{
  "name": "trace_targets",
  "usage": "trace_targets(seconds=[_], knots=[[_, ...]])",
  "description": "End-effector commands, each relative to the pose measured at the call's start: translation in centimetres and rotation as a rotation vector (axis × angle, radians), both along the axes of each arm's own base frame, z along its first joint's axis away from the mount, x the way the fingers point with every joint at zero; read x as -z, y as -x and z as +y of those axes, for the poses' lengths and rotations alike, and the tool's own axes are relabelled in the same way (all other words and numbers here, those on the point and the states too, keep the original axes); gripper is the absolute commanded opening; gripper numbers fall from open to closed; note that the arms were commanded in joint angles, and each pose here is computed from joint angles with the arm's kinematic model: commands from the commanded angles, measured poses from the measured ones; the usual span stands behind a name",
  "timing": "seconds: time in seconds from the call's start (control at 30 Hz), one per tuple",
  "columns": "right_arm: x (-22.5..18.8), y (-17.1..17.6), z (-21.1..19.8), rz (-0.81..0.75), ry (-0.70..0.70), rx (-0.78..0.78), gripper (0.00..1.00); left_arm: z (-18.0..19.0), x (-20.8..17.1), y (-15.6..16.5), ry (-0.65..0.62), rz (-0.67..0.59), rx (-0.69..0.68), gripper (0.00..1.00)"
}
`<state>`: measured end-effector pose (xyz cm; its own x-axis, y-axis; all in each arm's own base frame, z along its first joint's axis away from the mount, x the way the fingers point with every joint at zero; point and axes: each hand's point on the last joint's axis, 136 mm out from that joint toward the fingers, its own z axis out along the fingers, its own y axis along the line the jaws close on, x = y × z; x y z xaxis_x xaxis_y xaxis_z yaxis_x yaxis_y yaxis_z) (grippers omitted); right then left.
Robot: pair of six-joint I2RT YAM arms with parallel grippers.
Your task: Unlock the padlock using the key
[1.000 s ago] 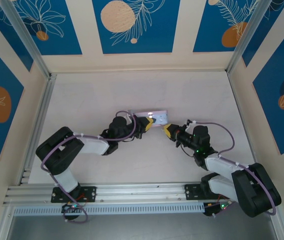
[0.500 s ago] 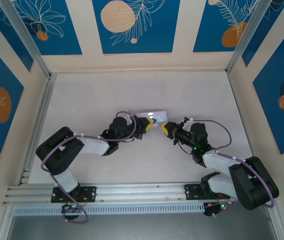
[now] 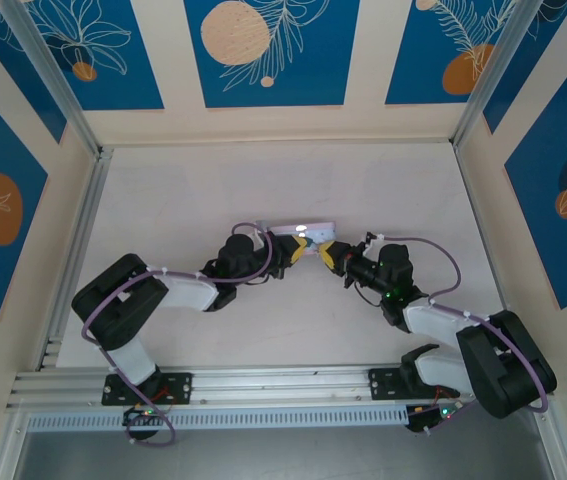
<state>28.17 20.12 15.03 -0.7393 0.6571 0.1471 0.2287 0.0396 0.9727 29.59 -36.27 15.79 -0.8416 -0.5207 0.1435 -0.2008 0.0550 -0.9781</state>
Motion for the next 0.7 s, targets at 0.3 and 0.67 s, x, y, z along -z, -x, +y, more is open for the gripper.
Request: trace_targets(seconds=[0.3,0.67], knots=[[-1.77,-0.63,1.0,-0.045,-0.025,-0.01,0.0,-0.41,-1.86,0.69,0.057,-0.047,0.015,0.0],[-1.2,-0.13,0.67,-0.031,-0.015,0.0,0.0,-0.44,-1.86,0.75,0.057,-0.046,0.016,0.0]])
